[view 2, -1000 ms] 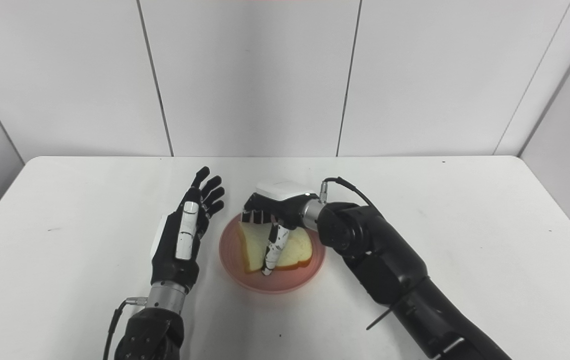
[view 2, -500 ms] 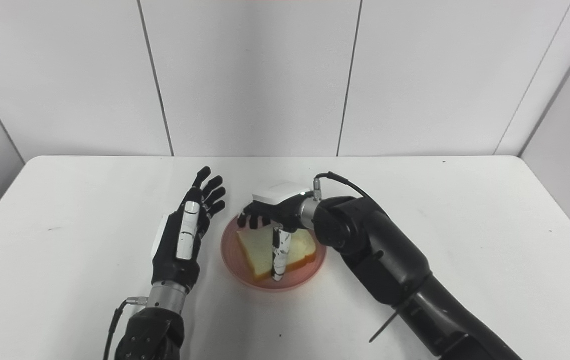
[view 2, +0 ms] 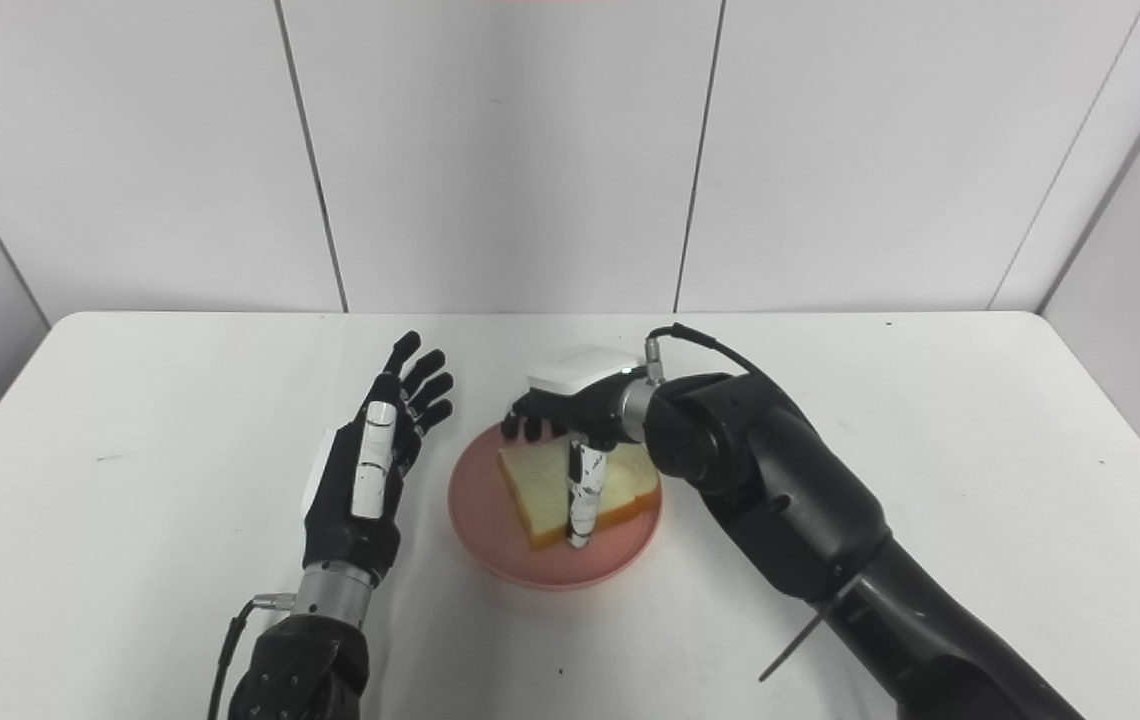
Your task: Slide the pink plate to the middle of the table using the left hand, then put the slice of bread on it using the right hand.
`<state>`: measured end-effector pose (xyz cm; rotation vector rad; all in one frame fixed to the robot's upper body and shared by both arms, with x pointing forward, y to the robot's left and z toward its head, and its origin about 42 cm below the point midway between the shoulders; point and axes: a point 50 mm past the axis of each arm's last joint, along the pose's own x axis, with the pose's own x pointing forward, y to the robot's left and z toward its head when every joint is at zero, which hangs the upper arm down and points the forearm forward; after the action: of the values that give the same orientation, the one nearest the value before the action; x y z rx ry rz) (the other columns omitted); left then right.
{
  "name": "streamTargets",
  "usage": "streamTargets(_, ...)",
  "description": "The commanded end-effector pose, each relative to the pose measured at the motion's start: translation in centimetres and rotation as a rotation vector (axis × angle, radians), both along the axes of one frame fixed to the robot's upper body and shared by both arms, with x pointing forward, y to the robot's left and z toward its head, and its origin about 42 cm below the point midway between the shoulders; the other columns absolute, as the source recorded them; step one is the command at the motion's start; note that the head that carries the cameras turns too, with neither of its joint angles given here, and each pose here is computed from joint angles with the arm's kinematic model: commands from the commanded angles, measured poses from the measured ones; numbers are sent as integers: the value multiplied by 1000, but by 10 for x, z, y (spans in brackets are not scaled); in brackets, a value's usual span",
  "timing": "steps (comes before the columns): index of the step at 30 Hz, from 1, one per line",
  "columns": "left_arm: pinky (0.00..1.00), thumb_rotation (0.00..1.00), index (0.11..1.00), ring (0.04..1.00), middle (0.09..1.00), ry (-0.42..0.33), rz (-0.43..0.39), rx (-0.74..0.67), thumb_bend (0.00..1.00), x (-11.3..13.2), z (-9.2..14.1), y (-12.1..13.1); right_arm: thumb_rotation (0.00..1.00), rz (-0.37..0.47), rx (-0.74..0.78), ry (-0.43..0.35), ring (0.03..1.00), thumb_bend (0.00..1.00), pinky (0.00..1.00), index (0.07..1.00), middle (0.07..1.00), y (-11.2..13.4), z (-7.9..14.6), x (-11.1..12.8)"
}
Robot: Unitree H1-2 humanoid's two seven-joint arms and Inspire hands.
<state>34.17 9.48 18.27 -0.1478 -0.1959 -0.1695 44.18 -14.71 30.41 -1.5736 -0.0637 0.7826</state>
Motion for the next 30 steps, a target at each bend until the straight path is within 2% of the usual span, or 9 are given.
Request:
streamTargets(1, 886, 952, 914, 893, 909, -80, -14, -28, 730, 3, 19, -3, 152, 7, 23, -104, 815, 882, 714, 780, 829, 4, 38, 1)
streamTargets(4, 891, 951, 915, 897, 912, -80, -18, -24, 740, 4, 18, -1, 106, 4, 95, -111, 779, 890, 645, 781, 821, 3, 50, -3)
streamTargets(6, 899, 951, 917, 900, 915, -80, -23, -26, 742, 4, 17, 0, 87, 13, 123, -144, 668, 887, 509, 781, 769, 1, 60, -5)
streamTargets(10, 903, 947, 919, 903, 915, -77, -21, -26, 746, 3, 17, 1, 114, 9, 171, -221, 811, 907, 688, 775, 840, -5, 73, -6)
streamTargets(17, 924, 962, 936, 918, 930, -71, -35, -29, 734, 1, 19, 2, 124, -20, 219, -234, 751, 920, 620, 786, 799, -13, 76, -7)
streamTargets(20, 914, 955, 930, 910, 924, -79, -28, -31, 727, 2, 18, 2, 145, -20, 221, -224, 788, 945, 664, 805, 819, -14, 74, -8)
streamTargets(23, 908, 951, 925, 908, 920, -76, -21, -32, 729, 2, 17, 2, 214, -26, 264, -237, 795, 969, 657, 847, 846, -19, 71, -10)
streamTargets(27, 910, 955, 920, 903, 915, -84, -11, -32, 721, 3, 16, 2, 392, -88, 399, -261, 896, 937, 791, 945, 937, -34, 68, -12)
streamTargets(30, 916, 949, 920, 906, 917, -85, -8, -37, 726, 3, 13, 3, 642, -162, 532, -246, 975, 911, 889, 996, 995, -49, 60, -13)
